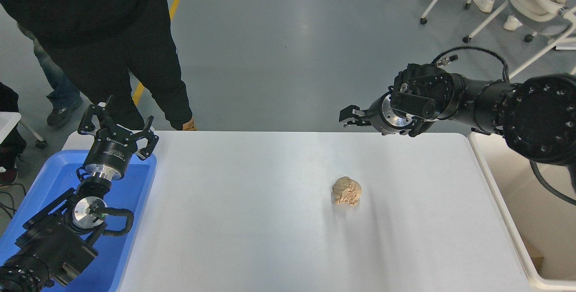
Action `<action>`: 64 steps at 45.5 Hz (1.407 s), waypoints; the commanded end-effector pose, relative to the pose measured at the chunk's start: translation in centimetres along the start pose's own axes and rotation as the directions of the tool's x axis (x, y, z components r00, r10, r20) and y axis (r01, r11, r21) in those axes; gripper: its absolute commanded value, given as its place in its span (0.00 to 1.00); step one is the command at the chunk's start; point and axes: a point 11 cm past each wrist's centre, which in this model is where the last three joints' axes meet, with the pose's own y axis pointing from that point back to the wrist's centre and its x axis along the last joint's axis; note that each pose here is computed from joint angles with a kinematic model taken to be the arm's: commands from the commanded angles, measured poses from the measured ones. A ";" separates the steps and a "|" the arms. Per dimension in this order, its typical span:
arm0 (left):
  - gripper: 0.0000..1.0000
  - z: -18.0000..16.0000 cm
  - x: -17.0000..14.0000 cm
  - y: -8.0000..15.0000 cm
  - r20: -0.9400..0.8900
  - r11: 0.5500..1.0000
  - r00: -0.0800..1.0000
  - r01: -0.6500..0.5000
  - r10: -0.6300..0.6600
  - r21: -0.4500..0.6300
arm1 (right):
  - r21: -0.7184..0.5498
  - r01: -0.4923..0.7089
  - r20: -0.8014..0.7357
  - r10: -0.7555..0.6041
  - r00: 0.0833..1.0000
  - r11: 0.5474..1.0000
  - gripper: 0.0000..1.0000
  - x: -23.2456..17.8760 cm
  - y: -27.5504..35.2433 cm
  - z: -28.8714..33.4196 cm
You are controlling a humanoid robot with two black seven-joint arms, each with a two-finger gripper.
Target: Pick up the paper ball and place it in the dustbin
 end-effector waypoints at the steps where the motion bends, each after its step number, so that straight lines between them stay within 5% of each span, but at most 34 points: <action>1: 0.99 0.0 0.0 0.0 0.000 1.000 1.000 0.000 0.000 0.000 | 0.011 0.040 0.060 -0.041 0.997 0.999 1.00 -2.9 -2.3 1.1; 64: 0.99 0.0 0.0 0.0 0.000 1.000 1.000 0.000 0.000 0.000 | 0.109 0.152 0.274 -0.177 0.945 0.982 1.00 -9.9 -6.5 2.4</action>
